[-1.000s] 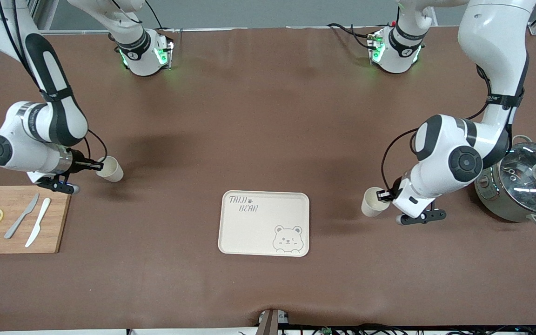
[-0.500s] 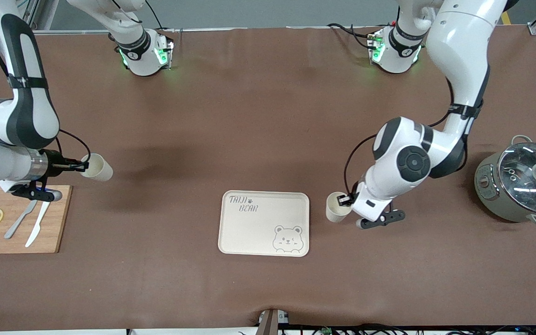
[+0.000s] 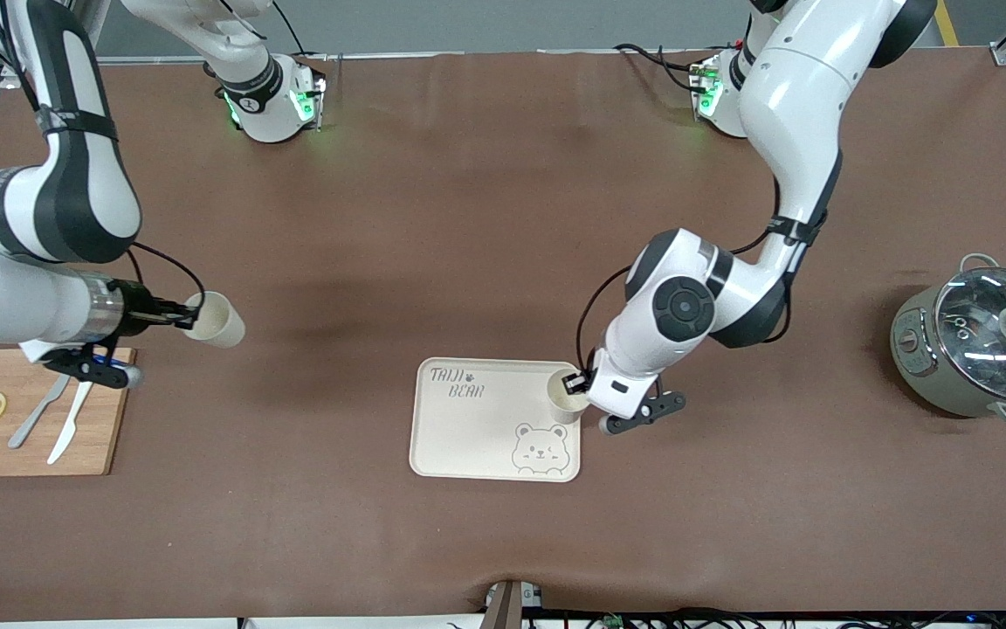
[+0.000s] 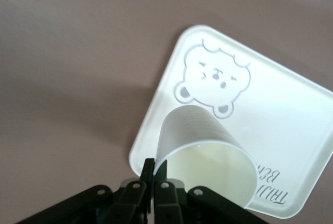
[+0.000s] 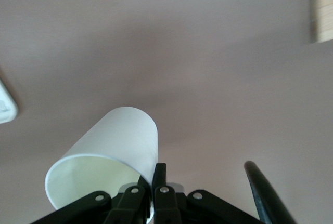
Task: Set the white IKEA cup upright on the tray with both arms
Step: 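Carry the cup to the tray while the right gripper lifts its cup, then set both cups upright on the tray and open both grippers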
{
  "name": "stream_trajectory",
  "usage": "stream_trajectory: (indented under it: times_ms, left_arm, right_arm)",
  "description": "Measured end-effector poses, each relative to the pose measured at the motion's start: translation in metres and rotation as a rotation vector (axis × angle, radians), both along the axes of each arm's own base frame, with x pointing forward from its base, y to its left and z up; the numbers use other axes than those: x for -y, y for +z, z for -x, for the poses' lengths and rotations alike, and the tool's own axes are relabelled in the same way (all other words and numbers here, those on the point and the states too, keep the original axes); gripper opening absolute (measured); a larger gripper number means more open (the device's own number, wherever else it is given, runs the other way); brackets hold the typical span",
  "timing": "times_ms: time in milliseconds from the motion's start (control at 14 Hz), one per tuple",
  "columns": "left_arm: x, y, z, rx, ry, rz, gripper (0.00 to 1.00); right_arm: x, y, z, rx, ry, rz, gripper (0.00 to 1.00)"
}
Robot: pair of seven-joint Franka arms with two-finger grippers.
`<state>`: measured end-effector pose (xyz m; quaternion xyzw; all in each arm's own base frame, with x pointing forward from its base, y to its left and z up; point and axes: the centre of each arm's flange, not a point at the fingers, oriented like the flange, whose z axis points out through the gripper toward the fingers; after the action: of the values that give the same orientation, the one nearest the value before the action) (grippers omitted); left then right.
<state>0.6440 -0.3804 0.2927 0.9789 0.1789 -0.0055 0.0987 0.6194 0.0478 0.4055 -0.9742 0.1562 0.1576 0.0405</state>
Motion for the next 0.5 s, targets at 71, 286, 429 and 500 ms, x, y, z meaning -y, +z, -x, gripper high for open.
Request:
stream_trajectory:
  times_ms: [71,286,429,500]
  left_arm:
    - [0.008,-0.011,0.003,0.001,-0.001,0.005,0.03]
    - [0.019,-0.038,0.008,-0.008,-0.01,0.008,0.03]
    - [0.018,-0.044,0.006,-0.011,-0.007,0.007,0.03]
    - [0.016,-0.043,0.004,-0.007,-0.004,0.008,0.07]
  right_arm:
    - [-0.016,-0.003,-0.004,-0.007,-0.035,0.001,0.04]
    - [-0.067,-0.03,-0.015,-0.012,-0.122,0.031,0.04]
    - [-0.107,-0.054,-0.023,0.018,-0.178,0.04,0.04]
    - [-0.128,-0.066,-0.025,0.03,-0.202,0.049,0.04]
